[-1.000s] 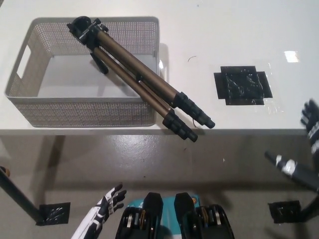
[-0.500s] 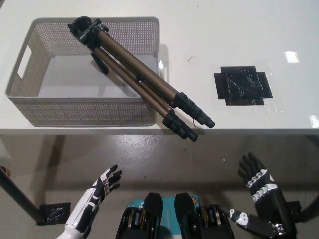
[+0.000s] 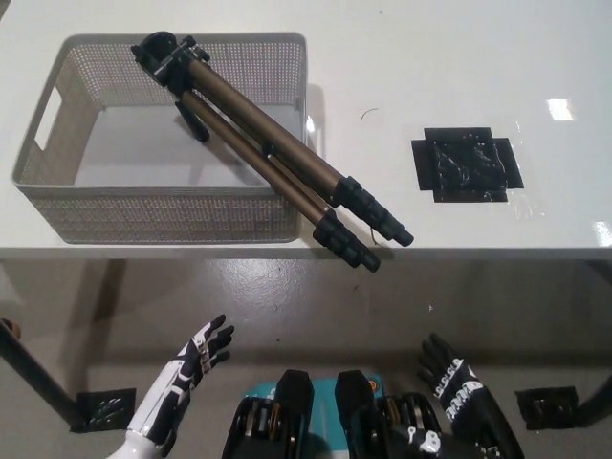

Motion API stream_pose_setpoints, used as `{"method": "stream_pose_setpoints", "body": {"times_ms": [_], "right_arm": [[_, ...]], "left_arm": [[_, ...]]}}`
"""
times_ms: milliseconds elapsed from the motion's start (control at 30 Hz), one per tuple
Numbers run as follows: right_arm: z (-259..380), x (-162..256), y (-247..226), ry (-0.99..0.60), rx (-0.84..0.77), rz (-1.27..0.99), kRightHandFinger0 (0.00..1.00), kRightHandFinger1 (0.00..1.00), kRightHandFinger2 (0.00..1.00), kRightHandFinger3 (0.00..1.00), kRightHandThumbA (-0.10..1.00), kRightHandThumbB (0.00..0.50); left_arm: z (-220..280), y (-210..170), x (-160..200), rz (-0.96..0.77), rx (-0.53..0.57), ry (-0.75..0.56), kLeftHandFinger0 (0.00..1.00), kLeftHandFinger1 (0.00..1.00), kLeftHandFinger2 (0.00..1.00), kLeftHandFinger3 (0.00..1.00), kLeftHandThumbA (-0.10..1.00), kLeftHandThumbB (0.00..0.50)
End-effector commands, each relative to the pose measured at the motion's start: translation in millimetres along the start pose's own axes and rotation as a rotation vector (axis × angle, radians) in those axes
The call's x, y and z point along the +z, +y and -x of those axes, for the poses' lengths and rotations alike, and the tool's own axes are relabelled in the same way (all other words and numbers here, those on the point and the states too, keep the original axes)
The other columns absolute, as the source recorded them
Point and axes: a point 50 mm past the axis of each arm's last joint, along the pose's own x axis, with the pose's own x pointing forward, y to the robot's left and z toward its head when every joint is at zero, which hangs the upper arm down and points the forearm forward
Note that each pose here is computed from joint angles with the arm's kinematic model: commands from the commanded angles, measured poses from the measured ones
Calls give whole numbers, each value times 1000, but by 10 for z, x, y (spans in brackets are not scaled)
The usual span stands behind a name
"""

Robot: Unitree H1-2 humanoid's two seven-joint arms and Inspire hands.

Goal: The robot uses its right hand to pick the tripod on the desk and places it into a rectangular container on the left.

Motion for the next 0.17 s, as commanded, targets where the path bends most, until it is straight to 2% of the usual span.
{"method": "stream_pose_setpoints", "body": {"times_ms": [0,133], "right_arm": [[-90,73,-37,-55,18,-31,1000,1000,1000,1000,1000,230],[-82,58,-27,-39,14,-30,1000,1000,1000,1000,1000,225]], "left_arm": [[-96,26,94,-7,14,-44,1000,1000,1000,1000,1000,332],[-72,32,68,-29,7,-51,1000,1000,1000,1000,1000,316]]}}
